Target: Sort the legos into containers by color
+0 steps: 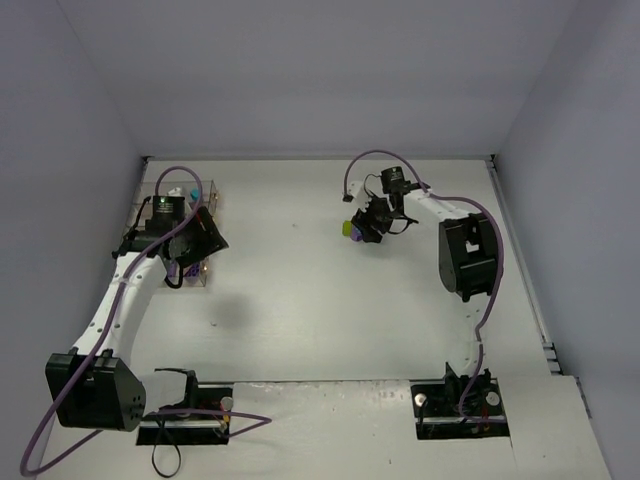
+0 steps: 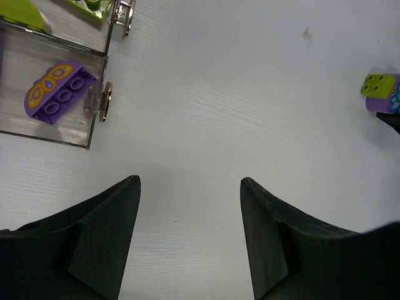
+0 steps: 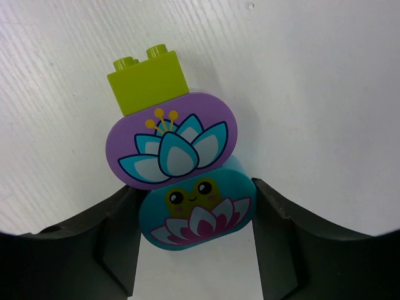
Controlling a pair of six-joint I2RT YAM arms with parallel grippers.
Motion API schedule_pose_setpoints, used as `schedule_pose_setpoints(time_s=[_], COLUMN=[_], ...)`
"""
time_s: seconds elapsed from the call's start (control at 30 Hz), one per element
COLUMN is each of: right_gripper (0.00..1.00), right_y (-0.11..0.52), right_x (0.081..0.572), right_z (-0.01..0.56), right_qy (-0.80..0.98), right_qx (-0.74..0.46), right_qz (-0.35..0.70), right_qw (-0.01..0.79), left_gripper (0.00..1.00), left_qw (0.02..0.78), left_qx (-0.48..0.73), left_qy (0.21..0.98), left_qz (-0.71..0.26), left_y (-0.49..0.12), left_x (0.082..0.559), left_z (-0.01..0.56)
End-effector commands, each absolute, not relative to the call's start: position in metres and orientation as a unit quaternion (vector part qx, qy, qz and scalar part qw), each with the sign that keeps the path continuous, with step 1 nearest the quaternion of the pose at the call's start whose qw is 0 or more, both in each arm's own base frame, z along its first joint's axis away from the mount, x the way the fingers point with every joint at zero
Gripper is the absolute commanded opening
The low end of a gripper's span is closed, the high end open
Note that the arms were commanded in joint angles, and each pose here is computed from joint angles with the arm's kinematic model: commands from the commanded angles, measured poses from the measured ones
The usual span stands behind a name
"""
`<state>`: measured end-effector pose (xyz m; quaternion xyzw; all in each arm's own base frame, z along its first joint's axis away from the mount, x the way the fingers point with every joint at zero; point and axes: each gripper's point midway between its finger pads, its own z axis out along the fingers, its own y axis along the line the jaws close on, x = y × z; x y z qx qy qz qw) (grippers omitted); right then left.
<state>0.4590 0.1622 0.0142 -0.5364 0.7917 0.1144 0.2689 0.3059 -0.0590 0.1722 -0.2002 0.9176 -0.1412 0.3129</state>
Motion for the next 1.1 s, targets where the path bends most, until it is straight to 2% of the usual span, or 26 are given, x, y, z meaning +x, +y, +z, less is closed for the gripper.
schedule_pose_setpoints(time_s=[0.0,0.07,0.1,0.17,0.4,0.67,0.87,1.07], right_gripper=[0.37,0.22,0.08,0.00,0.00,0.00,0.00,0.00], right_y=[0.158,0.173,0.180,0.197,0.242,0.279,0.304,0.311], right_x=[0.428,0.421,0.419,0.412,0.389,0.356,0.334,0.327], right_z=[-0.001,0.002,0.003,0.012,0.055,0.116,0.153,0.188], right_qy=[0.817,0.813,0.817,0.815,0.802,0.743,0.700,0.667], right_qx=[-0.514,-0.521,-0.514,-0.514,-0.484,-0.492,-0.493,-0.480], right_qz=[0.138,0.135,0.134,0.132,0.170,0.187,0.207,0.218], right_qw=[0.223,0.222,0.223,0.234,0.305,0.414,0.474,0.526], left_gripper=[0.58,0.58,0.58,0.58,0.58,0.58,0.59,0.59], left_qw=[0.345,0.345,0.344,0.345,0.356,0.332,0.319,0.308], left_qx=[-0.182,-0.181,-0.178,-0.170,-0.118,-0.032,0.035,0.066], left_qy=[0.907,0.907,0.907,0.907,0.894,0.850,0.830,0.830], left_qz=[-0.157,-0.160,-0.164,-0.171,-0.243,-0.408,-0.457,-0.461], left_y=[-0.064,-0.066,-0.068,-0.074,-0.110,-0.174,-0.201,-0.217], left_x=[0.317,0.319,0.320,0.322,0.332,0.325,0.310,0.303], left_z=[0.191,0.193,0.193,0.196,0.216,0.243,0.254,0.254])
